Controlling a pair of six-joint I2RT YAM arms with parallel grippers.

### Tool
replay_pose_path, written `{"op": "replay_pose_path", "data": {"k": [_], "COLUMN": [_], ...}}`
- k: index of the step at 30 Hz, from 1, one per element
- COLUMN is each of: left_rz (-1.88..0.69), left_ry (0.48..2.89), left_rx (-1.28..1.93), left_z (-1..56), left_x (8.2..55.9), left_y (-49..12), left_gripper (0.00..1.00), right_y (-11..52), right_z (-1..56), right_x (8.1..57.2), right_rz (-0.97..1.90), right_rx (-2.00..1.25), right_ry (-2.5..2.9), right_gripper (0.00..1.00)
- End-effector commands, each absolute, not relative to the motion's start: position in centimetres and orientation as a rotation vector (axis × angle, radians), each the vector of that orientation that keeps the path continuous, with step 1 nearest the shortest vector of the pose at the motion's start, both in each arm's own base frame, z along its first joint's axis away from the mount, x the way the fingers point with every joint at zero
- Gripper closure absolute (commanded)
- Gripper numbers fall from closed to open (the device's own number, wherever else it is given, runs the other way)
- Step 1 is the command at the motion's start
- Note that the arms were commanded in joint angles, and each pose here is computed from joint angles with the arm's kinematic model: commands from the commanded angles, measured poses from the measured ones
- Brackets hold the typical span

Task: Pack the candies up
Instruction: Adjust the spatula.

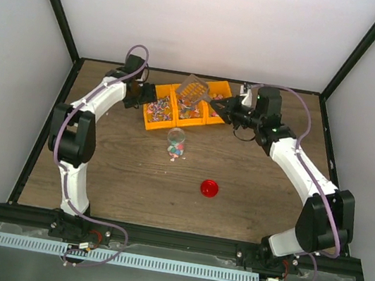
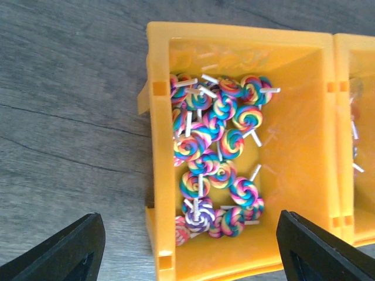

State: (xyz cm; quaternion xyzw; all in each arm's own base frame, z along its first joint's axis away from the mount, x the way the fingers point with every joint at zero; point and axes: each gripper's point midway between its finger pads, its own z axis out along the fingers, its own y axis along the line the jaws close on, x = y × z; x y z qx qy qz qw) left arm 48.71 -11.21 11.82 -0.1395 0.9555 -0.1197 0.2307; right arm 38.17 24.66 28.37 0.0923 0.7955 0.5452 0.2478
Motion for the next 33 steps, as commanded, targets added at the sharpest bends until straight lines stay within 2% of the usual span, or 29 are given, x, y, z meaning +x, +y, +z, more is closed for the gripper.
{"op": "replay_pose_path", "data": {"k": [1, 6, 13, 18, 24, 28, 31, 33], "left_rz": [-0.384, -0.182, -0.142, -0.124, -0.141, -0.595, -0.945, -1.1], "left_ry": [2.587, 2.643, 2.646, 2.622, 2.517, 2.372, 2.204, 2.124], "left_rx": [-0.397, -0.457, -0.433, -0.401, -0.346, -0.22, -0.183, -0.124], "left_z": [13.6, 10.3, 9.0, 10.0, 15.2, 20.4, 24.9, 26.9], "left_x": [49.6, 48.9, 49.4, 49.7, 50.5, 50.9, 50.8, 50.8], "left_y": [-12.2, -9.9, -10.2, -10.0, -9.1, -12.8, -15.5, -17.1], "left_gripper": [0.18, 0.29, 0.4, 0.45, 0.28, 0.15, 0.01, 0.0], "right_y": [24.1, 23.0, 23.5, 23.6, 23.8, 24.4, 24.8, 25.2], "right_z": [27.8, 25.1, 20.6, 21.3, 22.1, 23.6, 24.8, 25.6], "right_x": [39.0, 39.7, 39.9, 40.6, 40.7, 40.5, 40.3, 40.1], "right_rz": [1.478, 1.412, 1.473, 1.485, 1.505, 1.563, 1.611, 1.645], "right_rx": [0.296, 0.511, 0.815, 0.819, 0.689, 0.549, 0.458, 0.4], "right_ry": [2.167, 2.244, 2.331, 2.261, 2.212, 2.156, 2.093, 2.051], "right_gripper": [0.99, 0.99, 0.99, 0.99, 0.99, 0.99, 0.99, 0.99]}}
